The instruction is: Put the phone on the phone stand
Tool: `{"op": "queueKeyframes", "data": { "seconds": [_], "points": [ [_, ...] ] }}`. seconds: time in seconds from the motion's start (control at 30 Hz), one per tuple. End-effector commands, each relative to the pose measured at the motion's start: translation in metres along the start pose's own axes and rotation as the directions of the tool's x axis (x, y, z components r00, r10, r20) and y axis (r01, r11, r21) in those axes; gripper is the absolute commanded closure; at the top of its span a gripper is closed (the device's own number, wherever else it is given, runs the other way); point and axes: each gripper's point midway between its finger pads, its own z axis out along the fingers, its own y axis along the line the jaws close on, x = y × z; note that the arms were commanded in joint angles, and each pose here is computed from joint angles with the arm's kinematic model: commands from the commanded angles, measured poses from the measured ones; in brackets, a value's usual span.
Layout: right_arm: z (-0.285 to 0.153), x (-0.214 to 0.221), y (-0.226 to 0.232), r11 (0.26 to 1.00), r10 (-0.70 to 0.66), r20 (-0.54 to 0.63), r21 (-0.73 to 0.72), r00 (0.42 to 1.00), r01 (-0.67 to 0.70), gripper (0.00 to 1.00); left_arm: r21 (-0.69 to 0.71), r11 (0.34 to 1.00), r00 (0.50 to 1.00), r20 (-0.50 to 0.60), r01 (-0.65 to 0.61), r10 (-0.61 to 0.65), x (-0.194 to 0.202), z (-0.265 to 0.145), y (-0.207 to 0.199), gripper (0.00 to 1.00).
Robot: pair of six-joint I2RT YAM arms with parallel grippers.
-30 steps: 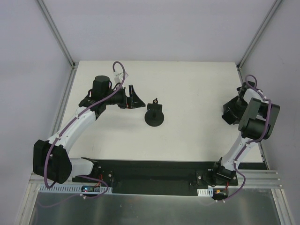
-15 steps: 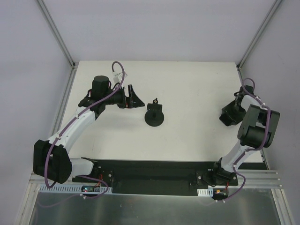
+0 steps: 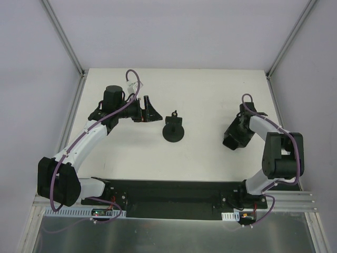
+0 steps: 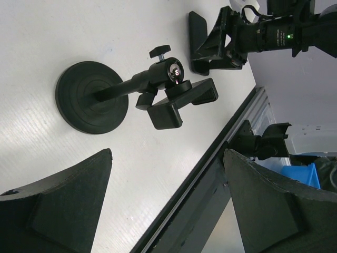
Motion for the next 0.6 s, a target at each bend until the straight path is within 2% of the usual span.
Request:
{"op": "queueKeyframes", "data": {
  "seconds": [0.0, 0.1, 0.27, 0.37, 0.4, 0.47, 0.5, 0.57],
  "points": [
    [-0.013, 0.039, 0.027, 0.994, -0.069, -0.093, -0.093, 0.993, 0.061, 0.99, 0.015, 0.999, 0.998, 0.039, -0.045, 0.045, -0.009, -0.003, -0.003, 0.14],
    [-0.017, 0.052, 0.035, 0.990, -0.124, -0.072, -0.081, 0.990, 0.119, 0.99, 0.025, 0.998, 0.998, 0.042, -0.056, 0.055, -0.011, -0.005, -0.007, 0.14],
    [-0.016, 0.083, 0.048, 0.979, -0.194, -0.106, -0.083, 0.975, 0.185, 0.96, 0.006, 0.997, 0.995, 0.070, -0.074, 0.074, -0.016, -0.008, -0.009, 0.14],
    [-0.016, 0.095, 0.057, 0.972, -0.226, -0.111, -0.097, 0.968, 0.216, 0.72, 0.038, 0.998, 0.996, 0.077, -0.040, 0.037, -0.024, -0.010, -0.022, 0.15],
    [-0.016, 0.097, 0.062, 0.964, -0.248, -0.112, -0.124, 0.962, 0.234, 0.58, 0.057, 0.998, 0.997, 0.074, -0.021, 0.016, -0.026, -0.011, -0.030, 0.15],
    [-0.017, 0.097, 0.066, 0.954, -0.278, -0.110, -0.148, 0.954, 0.261, 0.42, 0.101, 0.993, 0.995, 0.088, -0.060, 0.051, -0.035, -0.014, -0.054, 0.15],
    [-0.019, 0.096, 0.070, 0.945, -0.298, -0.106, -0.170, 0.949, 0.278, 0.29, 0.110, 0.991, 0.993, 0.098, -0.077, 0.067, -0.039, -0.016, -0.061, 0.15],
    [-0.024, 0.089, 0.078, 0.922, -0.354, -0.085, -0.195, 0.931, 0.333, 0.19, 0.131, 0.985, 0.988, 0.122, -0.113, 0.097, -0.051, -0.021, -0.076, 0.15]
  ]
}}
